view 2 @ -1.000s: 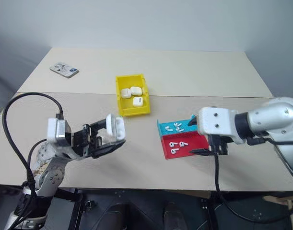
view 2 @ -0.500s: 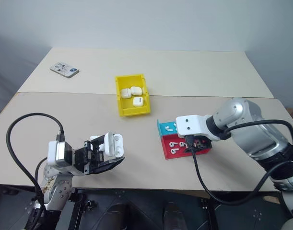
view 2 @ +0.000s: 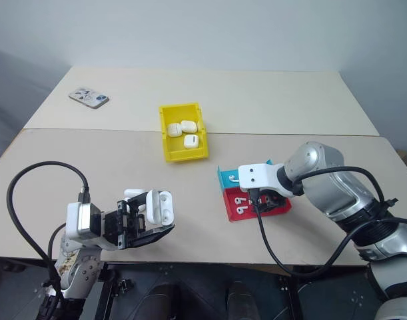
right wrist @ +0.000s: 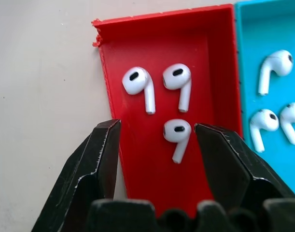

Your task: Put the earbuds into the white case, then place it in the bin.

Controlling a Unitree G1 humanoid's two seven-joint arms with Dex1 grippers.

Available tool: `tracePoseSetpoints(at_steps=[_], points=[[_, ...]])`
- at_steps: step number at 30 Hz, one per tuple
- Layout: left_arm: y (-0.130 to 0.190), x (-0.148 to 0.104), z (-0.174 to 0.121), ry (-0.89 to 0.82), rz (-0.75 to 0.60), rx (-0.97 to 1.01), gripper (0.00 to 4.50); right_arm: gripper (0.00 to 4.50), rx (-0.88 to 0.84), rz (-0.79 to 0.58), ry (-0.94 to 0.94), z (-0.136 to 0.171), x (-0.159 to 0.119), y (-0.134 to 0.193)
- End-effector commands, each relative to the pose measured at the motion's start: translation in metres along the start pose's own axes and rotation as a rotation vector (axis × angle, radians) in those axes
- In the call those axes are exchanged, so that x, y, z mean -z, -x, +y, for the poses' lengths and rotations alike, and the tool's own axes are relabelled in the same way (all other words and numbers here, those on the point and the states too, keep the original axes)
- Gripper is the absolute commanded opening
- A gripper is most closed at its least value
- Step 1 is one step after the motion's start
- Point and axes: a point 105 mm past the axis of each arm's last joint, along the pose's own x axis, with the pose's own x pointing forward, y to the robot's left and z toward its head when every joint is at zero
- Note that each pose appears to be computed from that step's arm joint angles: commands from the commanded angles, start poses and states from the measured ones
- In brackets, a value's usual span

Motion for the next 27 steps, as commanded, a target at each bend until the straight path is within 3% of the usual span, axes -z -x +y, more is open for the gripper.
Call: tracePoseSetpoints(at_steps=[1, 27], points=[[-0.006, -0.010, -0.002, -0.034, -0.019, 0.025, 2.77, 2.12, 0.037, 0.018, 0.021, -0.008, -0.002, 0.005], [-0.007, -0.006, -0.003, -0.053, 0.010, 0.013, 2.77, 2.12, 0.059, 0.057, -0.024, -0.022, 0.005, -0.008]])
